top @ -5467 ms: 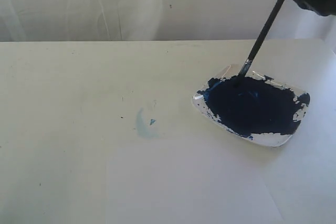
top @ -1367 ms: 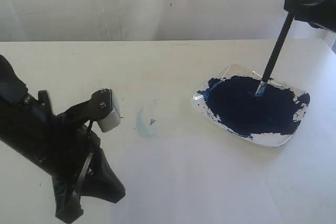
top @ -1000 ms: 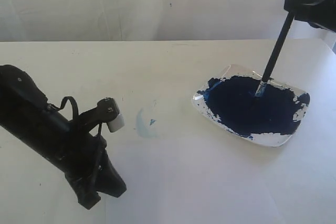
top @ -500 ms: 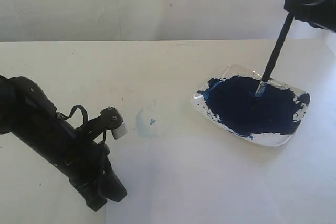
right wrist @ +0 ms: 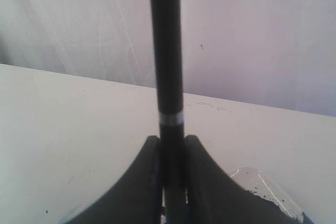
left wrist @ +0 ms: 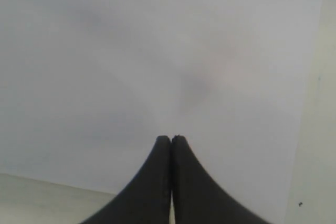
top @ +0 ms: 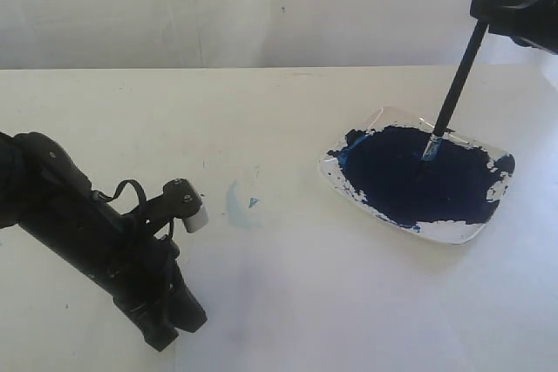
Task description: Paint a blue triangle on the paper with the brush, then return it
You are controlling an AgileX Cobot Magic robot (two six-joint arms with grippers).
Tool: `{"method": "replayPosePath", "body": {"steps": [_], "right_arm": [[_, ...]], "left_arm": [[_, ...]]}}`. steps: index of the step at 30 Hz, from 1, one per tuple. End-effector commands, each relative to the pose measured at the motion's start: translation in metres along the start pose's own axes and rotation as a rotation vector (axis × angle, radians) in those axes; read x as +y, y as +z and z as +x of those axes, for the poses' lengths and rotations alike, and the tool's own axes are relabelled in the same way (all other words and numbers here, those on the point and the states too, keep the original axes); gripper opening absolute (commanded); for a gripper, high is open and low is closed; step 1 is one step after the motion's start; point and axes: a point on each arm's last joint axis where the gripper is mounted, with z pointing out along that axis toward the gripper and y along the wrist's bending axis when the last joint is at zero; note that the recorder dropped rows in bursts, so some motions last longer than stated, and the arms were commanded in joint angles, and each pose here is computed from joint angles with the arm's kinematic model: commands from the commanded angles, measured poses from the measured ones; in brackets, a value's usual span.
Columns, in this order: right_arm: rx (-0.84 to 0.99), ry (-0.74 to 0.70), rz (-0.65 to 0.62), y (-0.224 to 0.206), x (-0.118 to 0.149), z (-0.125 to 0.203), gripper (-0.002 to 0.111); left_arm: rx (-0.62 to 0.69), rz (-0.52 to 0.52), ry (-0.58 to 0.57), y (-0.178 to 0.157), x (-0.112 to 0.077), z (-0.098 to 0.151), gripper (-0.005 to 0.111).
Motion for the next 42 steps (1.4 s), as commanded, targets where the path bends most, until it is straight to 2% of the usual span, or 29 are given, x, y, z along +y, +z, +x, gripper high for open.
{"method": "replayPosePath", "body": {"steps": [1,28,42], "right_arm": [[-0.007,0.015,-0.004,-0.001,0.000,0.000,0.000],[-0.008,0.015,-0.008,-0.001,0.001,0.000,0.000],[-0.033,-0.012,-0.192,-0.004,0.021,-0.003,0.000]], "left_arm": [[-0.008,0.020,-0.015,-0.001,-0.003,0.001,0.000],[0.022,0.032,-0.057,0.013,0.004,0.007,0.000],[0.026,0.029,-0.048,0.013,0.004,0.007,0.000]]}}
